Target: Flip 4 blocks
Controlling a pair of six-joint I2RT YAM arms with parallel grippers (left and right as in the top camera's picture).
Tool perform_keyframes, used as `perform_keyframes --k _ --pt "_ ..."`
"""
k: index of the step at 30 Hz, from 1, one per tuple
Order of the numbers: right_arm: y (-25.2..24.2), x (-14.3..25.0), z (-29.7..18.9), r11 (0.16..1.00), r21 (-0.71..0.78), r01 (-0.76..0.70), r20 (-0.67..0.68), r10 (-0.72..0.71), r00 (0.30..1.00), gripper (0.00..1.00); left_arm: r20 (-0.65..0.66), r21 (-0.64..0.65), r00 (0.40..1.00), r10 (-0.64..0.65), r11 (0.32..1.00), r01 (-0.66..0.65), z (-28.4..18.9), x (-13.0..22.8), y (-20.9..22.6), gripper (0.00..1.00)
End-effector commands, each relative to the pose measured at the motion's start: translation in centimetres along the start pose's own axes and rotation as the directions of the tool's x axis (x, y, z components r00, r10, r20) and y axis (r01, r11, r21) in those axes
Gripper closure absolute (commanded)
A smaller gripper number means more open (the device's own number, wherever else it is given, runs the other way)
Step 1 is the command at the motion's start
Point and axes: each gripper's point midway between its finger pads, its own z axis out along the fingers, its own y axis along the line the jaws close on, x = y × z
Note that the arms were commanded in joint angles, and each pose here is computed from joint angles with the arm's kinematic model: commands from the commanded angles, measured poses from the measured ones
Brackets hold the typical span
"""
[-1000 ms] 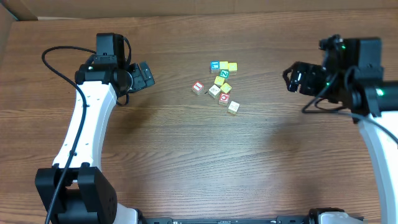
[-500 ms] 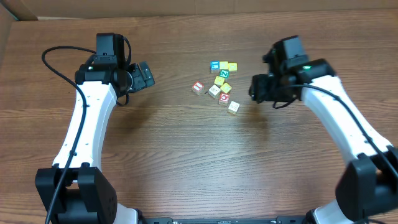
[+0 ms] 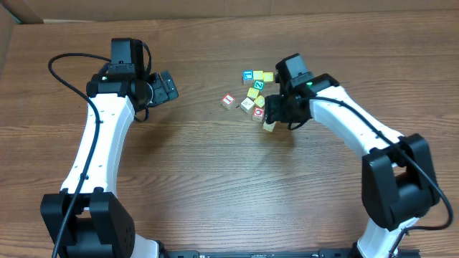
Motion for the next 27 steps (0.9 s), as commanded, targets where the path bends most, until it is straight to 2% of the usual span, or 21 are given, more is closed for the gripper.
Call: perform_keyframes --k 1,3,10,18,24,27 --pt "-0.6 -0.7 1.1 0.993 0.03 -0.116 0.015 0.115 0.993 0.34 0.015 0.008 1.0 -0.009 1.0 0.009 -0.3 -0.6 -0.3 0.0" --pt "-0.5 -0.9 1.9 0.989 0.027 -0.143 0.019 0.142 0.99 0.35 0.015 0.008 1.0 -0.009 1.0 0.009 -0.3 -0.6 -0.3 0.0" --pt "-0.8 -0.5 3.7 0.984 0.041 -0.171 -0.005 0.171 0.985 0.48 0.015 0.008 1.0 -0.009 1.0 0.009 -0.3 -0.6 -0.3 0.0" --pt "-0.9 -0.2 3.9 0.974 0.05 -0.221 -0.015 0.222 0.975 0.48 0.014 0.008 1.0 -0.009 1.0 0.009 -0.3 -0.6 -0.3 0.0" --pt "-1.7 1.7 3.8 0.969 0.098 -0.226 -0.083 0.234 0.969 0.48 0.015 0.008 1.0 -0.009 1.0 0.009 -0.3 -0.6 -0.3 0.0" --pt "-1.0 1.9 3.8 0.971 0.064 -0.23 -0.101 0.236 0.967 0.49 0.015 0.008 1.0 -0.009 1.0 0.009 -0.3 -0.6 -0.3 0.0"
